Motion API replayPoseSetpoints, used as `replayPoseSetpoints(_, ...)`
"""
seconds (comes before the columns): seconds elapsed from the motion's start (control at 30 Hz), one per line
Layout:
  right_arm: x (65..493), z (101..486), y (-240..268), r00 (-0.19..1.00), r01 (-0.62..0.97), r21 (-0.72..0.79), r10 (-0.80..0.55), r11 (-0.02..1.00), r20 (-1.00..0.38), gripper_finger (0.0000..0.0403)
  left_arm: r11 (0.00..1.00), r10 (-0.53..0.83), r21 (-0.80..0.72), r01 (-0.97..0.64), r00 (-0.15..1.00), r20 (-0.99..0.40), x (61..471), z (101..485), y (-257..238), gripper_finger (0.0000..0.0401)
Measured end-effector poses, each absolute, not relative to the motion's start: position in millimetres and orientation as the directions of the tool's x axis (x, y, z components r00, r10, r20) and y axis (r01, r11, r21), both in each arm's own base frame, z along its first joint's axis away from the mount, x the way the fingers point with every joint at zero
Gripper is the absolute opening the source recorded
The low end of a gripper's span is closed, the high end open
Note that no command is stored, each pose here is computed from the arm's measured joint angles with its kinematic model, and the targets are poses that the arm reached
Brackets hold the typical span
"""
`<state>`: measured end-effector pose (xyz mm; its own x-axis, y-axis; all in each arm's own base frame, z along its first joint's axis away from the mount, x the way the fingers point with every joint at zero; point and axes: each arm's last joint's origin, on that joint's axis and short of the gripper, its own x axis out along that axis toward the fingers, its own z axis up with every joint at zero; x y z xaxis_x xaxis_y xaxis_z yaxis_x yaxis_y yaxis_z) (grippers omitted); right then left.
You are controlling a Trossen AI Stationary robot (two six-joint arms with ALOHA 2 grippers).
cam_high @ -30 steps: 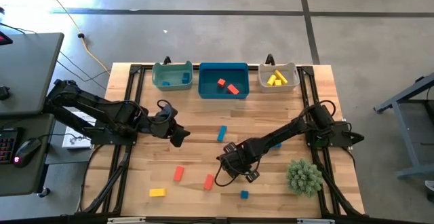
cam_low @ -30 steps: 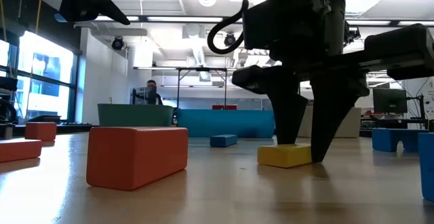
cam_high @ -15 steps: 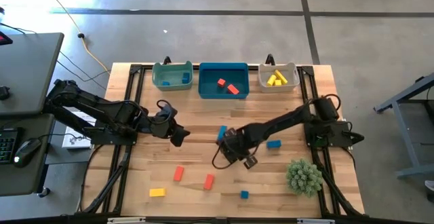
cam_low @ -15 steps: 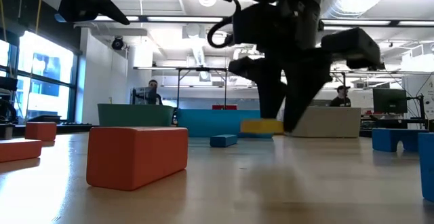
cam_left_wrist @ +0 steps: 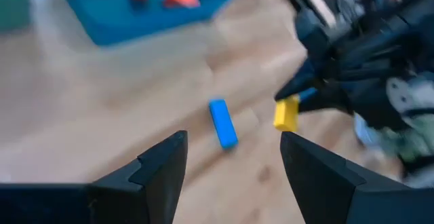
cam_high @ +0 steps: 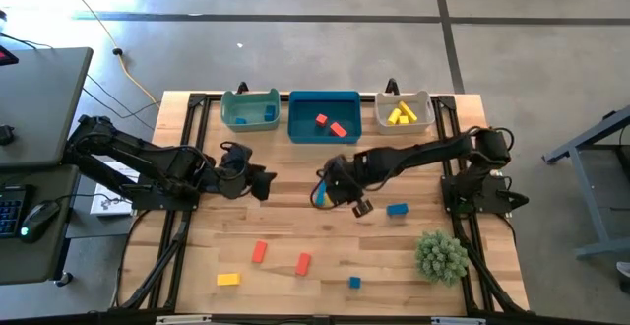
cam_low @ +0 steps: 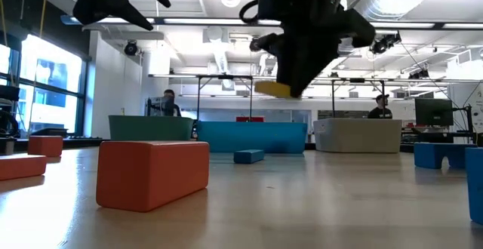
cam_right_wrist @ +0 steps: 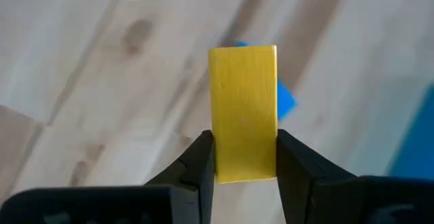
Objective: Sort & place blocks by color
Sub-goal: Put the yellow block into the white bin
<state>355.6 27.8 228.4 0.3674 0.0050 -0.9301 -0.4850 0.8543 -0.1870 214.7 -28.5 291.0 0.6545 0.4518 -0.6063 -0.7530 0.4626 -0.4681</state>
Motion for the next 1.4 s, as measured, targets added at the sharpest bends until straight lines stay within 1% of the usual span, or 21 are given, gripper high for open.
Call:
replayPoseSetpoints(0.1, 350.8, 241.0, 17.5, 0.397, -0.450, -0.210, -0.016, 0.868, -0.917, 0.0092, 0.469, 0.523, -0.424, -0.775, 0.630, -0.574, 214.5, 291.9, -23.9, 0.0227)
replayPoseSetpoints(0.3, 340.9, 263.3, -4.2, 0.454, -0.332, -0.263, -0.091, 0.906, -0.886, 0.0092, 0.498, 0.584, -0.317, -0.807, 0.582, -0.566, 215.7, 292.1, -6.1, 0.0227)
replayPoseSetpoints(0.53, 327.6, 283.7, -32.5, 0.484, -0.173, -0.329, -0.211, 0.928, -0.850, 0.0092, 0.527, 0.657, -0.154, -0.836, 0.515, -0.551, 216.6, 294.0, 23.8, 0.0227)
replayPoseSetpoints(0.63, 321.5, 290.7, -49.4, 0.479, -0.093, -0.379, -0.292, 0.921, -0.828, 0.0092, 0.549, 0.666, -0.087, -0.831, 0.498, -0.556, 216.2, 294.6, 35.8, 0.0227)
replayPoseSetpoints(0.73, 315.7, 295.1, -69.9, 0.452, 0.016, -0.428, -0.388, 0.904, -0.803, 0.0092, 0.571, 0.664, -0.027, -0.820, 0.481, -0.572, 214.5, 294.1, 46.6, 0.0227)
replayPoseSetpoints(0.83, 308.8, 298.1, -89.8, 0.426, 0.124, -0.423, -0.433, 0.898, -0.794, 0.0092, 0.585, 0.673, 0.039, -0.810, 0.459, -0.580, 212.3, 293.9, 56.6, 0.0227)
replayPoseSetpoints(0.93, 301.0, 298.7, -106.9, 0.392, 0.226, -0.394, -0.454, 0.891, -0.800, 0.0092, 0.588, 0.694, 0.114, -0.801, 0.428, -0.580, 209.5, 293.9, 66.5, 0.0227)
replayPoseSetpoints(1.1, 287.8, 296.4, -128.6, 0.308, 0.343, -0.378, -0.483, 0.860, -0.819, 0.0092, 0.585, 0.722, 0.213, -0.783, 0.382, -0.577, 204.7, 294.3, 81.2, 0.0227)
replayPoseSetpoints(1.3, 268.0, 291.8, -146.2, 0.162, 0.444, -0.383, -0.493, 0.810, -0.855, 0.0092, 0.578, 0.745, 0.292, -0.762, 0.348, -0.569, 200.5, 295.2, 93.1, 0.0227)
replayPoseSetpoints(1.4, 259.6, 290.8, -155.7, 0.120, 0.503, -0.369, -0.486, 0.782, -0.866, 0.0092, 0.572, 0.752, 0.315, -0.757, 0.332, -0.569, 198.6, 295.2, 97.2, 0.0227)
